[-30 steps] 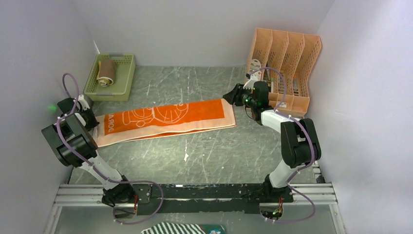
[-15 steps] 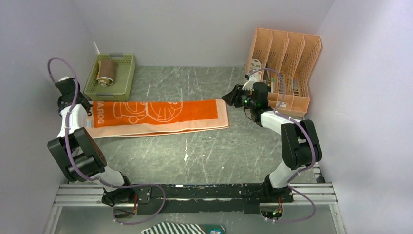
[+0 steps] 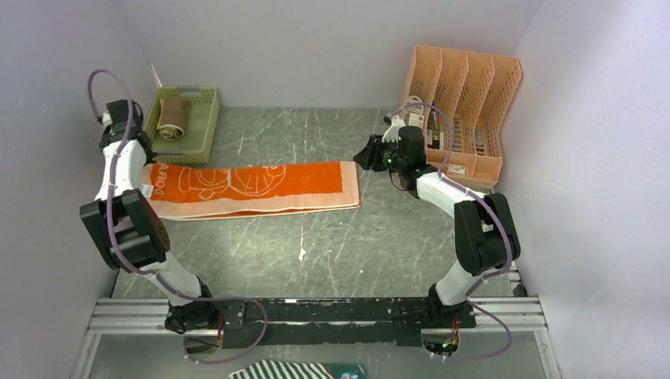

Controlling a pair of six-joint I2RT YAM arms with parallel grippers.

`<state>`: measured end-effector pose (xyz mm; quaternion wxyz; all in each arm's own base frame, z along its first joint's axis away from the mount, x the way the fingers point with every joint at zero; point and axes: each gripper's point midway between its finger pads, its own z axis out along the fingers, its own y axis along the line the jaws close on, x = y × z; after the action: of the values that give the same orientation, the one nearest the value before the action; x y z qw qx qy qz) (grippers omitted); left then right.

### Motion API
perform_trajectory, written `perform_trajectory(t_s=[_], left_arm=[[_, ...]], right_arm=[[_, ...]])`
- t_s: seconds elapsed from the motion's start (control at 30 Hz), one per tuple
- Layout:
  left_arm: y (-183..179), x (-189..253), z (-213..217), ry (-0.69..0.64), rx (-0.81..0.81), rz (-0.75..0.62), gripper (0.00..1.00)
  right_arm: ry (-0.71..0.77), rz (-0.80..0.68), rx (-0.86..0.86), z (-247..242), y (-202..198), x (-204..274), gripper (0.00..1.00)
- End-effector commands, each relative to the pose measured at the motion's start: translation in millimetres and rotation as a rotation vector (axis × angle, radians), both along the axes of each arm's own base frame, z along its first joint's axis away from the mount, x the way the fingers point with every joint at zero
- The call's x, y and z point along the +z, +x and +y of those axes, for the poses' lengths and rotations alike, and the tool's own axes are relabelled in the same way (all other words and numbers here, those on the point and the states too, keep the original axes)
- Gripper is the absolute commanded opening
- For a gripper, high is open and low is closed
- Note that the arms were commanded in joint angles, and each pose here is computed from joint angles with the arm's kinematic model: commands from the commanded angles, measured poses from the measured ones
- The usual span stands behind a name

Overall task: Roll the towels
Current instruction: Fold the towel at the center of the board.

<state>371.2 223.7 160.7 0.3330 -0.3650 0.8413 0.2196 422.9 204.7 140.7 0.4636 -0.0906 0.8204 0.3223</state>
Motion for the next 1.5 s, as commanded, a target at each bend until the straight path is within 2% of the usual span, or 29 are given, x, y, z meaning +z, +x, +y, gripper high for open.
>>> perform_trajectory(t_s=[0.0, 0.13, 0.37, 0.5, 0.57, 0.7, 0.93, 1.33, 1.47], left_arm=[[16, -1, -64, -0.128, -0.102, 0.033, 0.07], [39, -2, -139, -0.259, -0.230, -0.026, 0.07], [64, -12, -319, -0.461, -0.491, -0.066, 0.06], [78, -8, -408, -0.568, -0.605, -0.141, 0.07], [81, -11, -451, -0.611, -0.668, -0.132, 0.07], [92, -19, -510, -0.655, -0.740, -0.109, 0.07], [96, -38, -570, -0.775, -0.800, -0.102, 0.07], [63, -72, -629, -0.921, -0.837, -0.046, 0.07], [61, -82, -637, -0.938, -0.830, -0.042, 0.07]], right_arm=[[-0.061, 0.007, 0.002, -3, 1, -3, 0.40], [-0.095, 0.019, -0.013, -9, -2, -6, 0.40], [-0.116, -0.005, -0.045, -18, -7, 12, 0.40], [-0.121, -0.027, -0.073, -25, -14, 26, 0.40], [-0.119, -0.036, -0.081, -28, -19, 33, 0.40], [-0.136, -0.048, -0.111, -37, -30, 43, 0.41], [-0.186, -0.059, -0.168, -54, -41, 45, 0.41], [-0.186, -0.019, -0.162, -53, -45, 28, 0.41], [-0.191, -0.017, -0.162, -54, -46, 25, 0.41]])
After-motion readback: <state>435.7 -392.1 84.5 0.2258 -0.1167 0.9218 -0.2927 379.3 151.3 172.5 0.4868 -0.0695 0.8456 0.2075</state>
